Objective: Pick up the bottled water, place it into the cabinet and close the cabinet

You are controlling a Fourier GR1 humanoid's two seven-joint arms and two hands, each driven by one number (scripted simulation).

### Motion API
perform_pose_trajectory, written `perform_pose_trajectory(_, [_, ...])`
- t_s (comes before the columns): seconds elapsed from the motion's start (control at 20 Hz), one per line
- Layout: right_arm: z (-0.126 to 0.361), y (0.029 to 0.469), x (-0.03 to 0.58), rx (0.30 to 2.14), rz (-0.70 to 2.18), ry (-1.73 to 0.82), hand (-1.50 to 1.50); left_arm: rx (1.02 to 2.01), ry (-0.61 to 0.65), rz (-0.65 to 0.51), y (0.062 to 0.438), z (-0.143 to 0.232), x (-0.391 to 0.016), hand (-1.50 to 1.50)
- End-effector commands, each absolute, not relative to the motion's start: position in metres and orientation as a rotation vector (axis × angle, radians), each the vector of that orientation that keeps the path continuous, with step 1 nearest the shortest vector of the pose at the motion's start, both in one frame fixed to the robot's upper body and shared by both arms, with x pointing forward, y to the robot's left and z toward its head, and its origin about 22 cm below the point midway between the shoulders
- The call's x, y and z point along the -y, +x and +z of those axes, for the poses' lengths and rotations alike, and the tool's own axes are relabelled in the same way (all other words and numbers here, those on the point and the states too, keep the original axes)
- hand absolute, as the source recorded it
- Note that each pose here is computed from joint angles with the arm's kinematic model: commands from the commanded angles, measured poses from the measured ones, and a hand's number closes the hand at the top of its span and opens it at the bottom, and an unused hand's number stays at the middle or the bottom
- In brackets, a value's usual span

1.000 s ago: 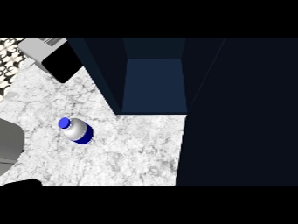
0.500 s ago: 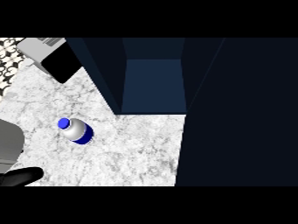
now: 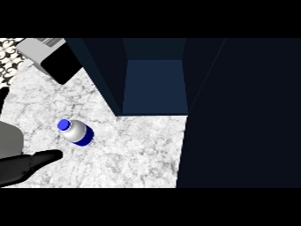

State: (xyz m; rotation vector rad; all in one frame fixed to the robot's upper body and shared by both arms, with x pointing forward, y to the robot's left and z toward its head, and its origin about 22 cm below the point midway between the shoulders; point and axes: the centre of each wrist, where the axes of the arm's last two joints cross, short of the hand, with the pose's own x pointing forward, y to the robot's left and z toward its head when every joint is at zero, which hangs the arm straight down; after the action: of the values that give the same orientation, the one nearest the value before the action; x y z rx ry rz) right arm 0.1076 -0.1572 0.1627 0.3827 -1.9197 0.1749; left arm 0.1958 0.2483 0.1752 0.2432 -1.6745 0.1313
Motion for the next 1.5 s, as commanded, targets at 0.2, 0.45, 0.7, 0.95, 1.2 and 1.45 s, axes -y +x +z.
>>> perform_pose_trajectory(0.2, [0.19, 0.084, 0.171, 1.984, 0.175, 0.268, -1.5, 1.626, 0.255, 0.125, 0.211, 0.128, -0.253, -1.5])
perform_pose_trajectory(0.45, [0.185, 0.088, 0.162, 2.004, 0.197, 0.266, -1.5, 1.617, 0.296, 0.125, 0.224, 0.101, -0.258, -1.5])
perform_pose_trajectory(0.7, [0.171, 0.096, 0.156, 1.994, 0.228, 0.284, -1.5, 1.579, 0.309, 0.105, 0.23, 0.061, -0.26, -1.5])
perform_pose_trajectory(0.95, [0.176, 0.105, 0.144, 2.002, 0.195, 0.269, -1.5, 1.565, 0.299, 0.101, 0.258, 0.059, -0.282, -1.5])
perform_pose_trajectory(1.2, [0.181, 0.083, 0.16, 1.996, 0.217, 0.278, -1.5, 1.551, 0.283, 0.087, 0.246, 0.003, -0.261, -1.5])
perform_pose_trajectory(1.45, [0.18, 0.085, 0.157, 1.996, 0.21, 0.262, -1.5, 1.557, 0.259, 0.082, 0.253, 0.0, -0.27, -1.5])
